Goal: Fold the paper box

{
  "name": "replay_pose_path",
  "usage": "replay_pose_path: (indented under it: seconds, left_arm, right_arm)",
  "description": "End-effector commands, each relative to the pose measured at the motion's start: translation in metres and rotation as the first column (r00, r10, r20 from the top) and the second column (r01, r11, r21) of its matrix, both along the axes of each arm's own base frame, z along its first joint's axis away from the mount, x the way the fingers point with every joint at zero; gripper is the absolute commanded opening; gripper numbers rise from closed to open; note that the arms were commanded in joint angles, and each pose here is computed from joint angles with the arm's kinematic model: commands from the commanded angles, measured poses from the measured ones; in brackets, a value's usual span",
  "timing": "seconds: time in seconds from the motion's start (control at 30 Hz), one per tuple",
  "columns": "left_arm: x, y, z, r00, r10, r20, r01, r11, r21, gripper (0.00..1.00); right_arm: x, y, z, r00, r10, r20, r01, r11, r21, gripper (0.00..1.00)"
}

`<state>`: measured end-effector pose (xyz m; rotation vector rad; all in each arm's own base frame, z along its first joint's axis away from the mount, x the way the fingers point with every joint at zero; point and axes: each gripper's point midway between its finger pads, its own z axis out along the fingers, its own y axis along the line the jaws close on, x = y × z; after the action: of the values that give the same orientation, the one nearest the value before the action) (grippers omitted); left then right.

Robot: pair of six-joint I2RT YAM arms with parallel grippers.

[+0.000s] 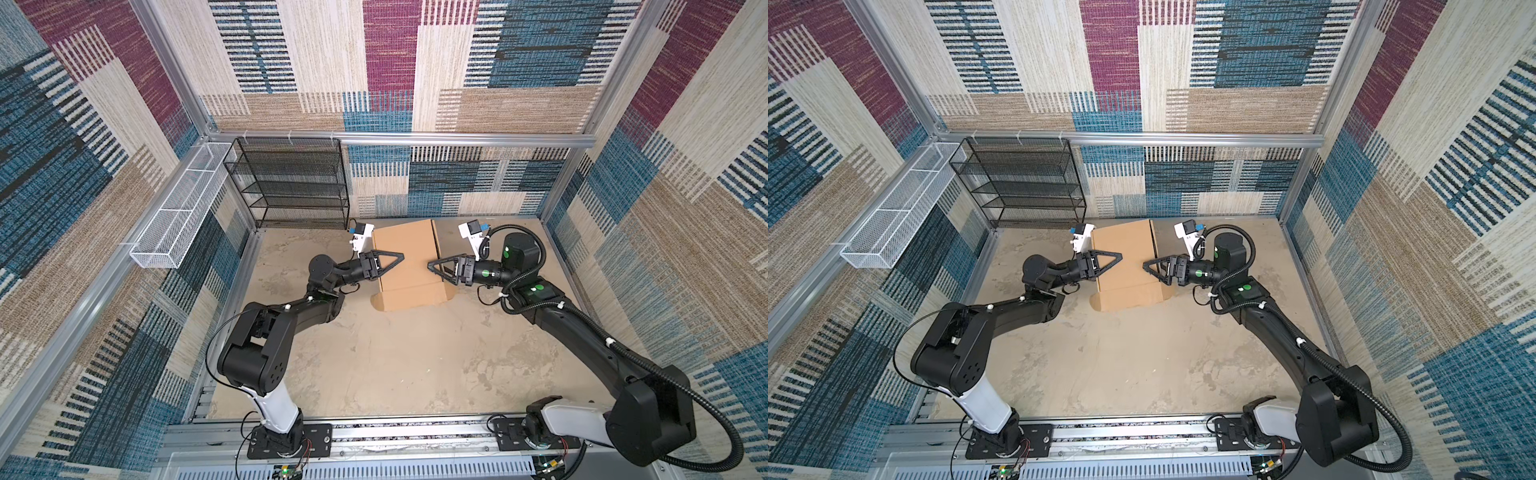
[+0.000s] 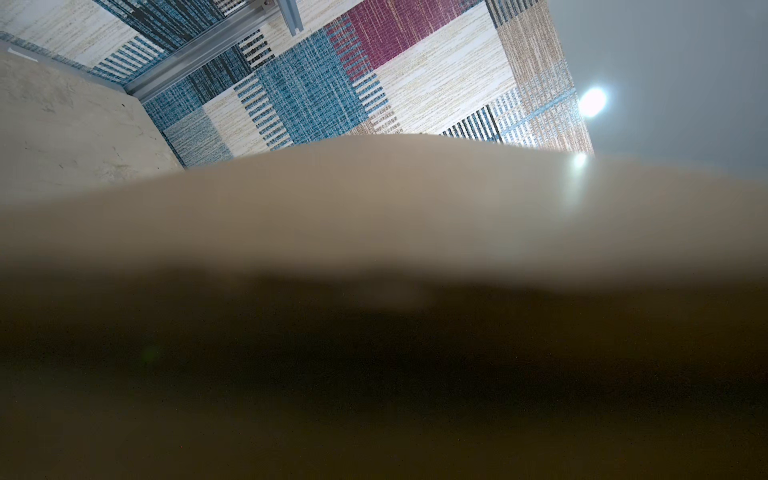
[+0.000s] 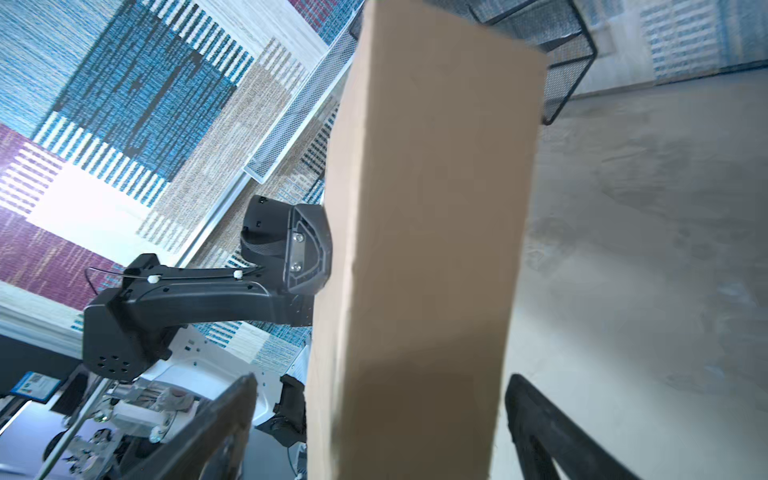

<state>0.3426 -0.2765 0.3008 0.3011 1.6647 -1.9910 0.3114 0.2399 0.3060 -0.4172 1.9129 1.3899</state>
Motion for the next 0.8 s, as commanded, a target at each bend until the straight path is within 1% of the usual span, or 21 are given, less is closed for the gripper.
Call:
replay_pose_path:
  seconds: [0.0,0.1,0.23,0.4,0.53,0.63,0.77]
  left_arm:
    - [-0.003,0.009,0.013,1.0,-0.006,0.015,0.006,1.0,-0.025,0.21]
    - [0.003,0.019,0.014,0.999,0.002,-0.038,-0.003,1.0,-0.03,0.21]
    - [0.015,0.038,0.009,0.99,0.026,-0.141,-0.032,0.999,-0.04,0.2]
    - [0.027,0.06,0.006,0.966,0.056,-0.251,-0.074,0.995,-0.06,0.19]
    - [0.033,0.068,0.001,0.938,0.058,-0.343,-0.09,0.993,-0.079,0.19]
    - [0.035,0.071,-0.007,0.912,0.059,-0.407,-0.104,0.991,-0.089,0.18]
    - [0.039,0.074,-0.029,0.85,0.056,-0.525,-0.127,0.987,-0.101,0.16]
  right_arm:
    - [0.008,-0.013,0.001,0.993,-0.084,0.079,0.089,0.994,-0.063,0.96]
    - [0.012,-0.028,0.012,0.97,-0.165,0.181,0.185,0.978,-0.096,0.97]
    - [0.021,-0.047,0.027,0.906,-0.262,0.332,0.318,0.939,-0.127,0.97]
    - [0.03,-0.056,0.032,0.839,-0.284,0.464,0.391,0.908,-0.152,0.97]
    - [0.034,-0.058,0.028,0.805,-0.272,0.527,0.415,0.893,-0.173,0.97]
    - [0.03,-0.055,0.022,0.787,-0.226,0.574,0.393,0.901,-0.185,0.97]
    - [0.023,-0.048,0.012,0.771,-0.159,0.617,0.348,0.916,-0.199,0.99]
